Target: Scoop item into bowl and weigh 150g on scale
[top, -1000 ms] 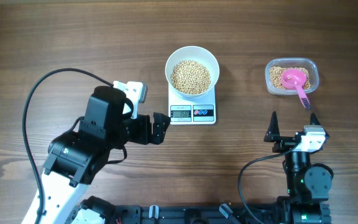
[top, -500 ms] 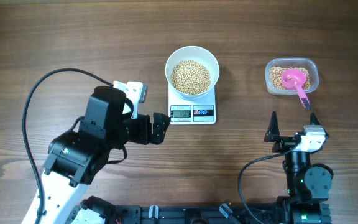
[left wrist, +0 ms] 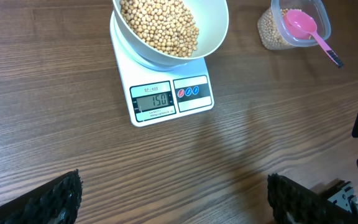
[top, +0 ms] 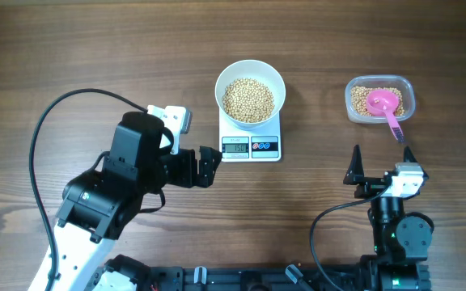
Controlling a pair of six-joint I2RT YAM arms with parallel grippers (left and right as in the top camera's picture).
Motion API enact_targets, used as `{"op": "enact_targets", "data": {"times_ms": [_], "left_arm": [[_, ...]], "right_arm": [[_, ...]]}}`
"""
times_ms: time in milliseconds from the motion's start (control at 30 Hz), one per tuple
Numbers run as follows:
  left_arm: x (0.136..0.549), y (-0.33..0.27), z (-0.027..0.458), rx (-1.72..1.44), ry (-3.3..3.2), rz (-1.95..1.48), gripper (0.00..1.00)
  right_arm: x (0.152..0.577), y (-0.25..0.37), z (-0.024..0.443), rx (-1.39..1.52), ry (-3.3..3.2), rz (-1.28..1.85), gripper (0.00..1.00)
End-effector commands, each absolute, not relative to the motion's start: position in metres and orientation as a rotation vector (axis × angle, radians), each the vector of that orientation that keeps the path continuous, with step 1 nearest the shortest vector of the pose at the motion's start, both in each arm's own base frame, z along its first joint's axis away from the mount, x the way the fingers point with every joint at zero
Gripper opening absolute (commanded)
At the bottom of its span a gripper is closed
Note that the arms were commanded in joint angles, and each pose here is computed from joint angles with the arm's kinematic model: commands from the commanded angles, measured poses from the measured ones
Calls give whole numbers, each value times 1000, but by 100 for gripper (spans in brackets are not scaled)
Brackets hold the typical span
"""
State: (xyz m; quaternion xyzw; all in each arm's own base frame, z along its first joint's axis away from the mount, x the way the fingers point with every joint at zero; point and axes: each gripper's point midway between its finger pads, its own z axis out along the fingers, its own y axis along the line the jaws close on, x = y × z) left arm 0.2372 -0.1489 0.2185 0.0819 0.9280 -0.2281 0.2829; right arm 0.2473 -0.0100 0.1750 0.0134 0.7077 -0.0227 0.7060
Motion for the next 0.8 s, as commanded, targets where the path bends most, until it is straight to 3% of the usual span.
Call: {"op": "enact_targets", "data": {"times_ms": [0,567,767], "left_arm": [[235,-151,217,219,2494,-626,100],[242,-154,223,221,2450,-636,100],[252,-132,224,152,2342,-498,100]], "right_arm": [[246,-12,178,30,1557,-69,100],[246,-12,178,29,1557,-69,100],[246,-12,178,29,1557,-69,100]]}}
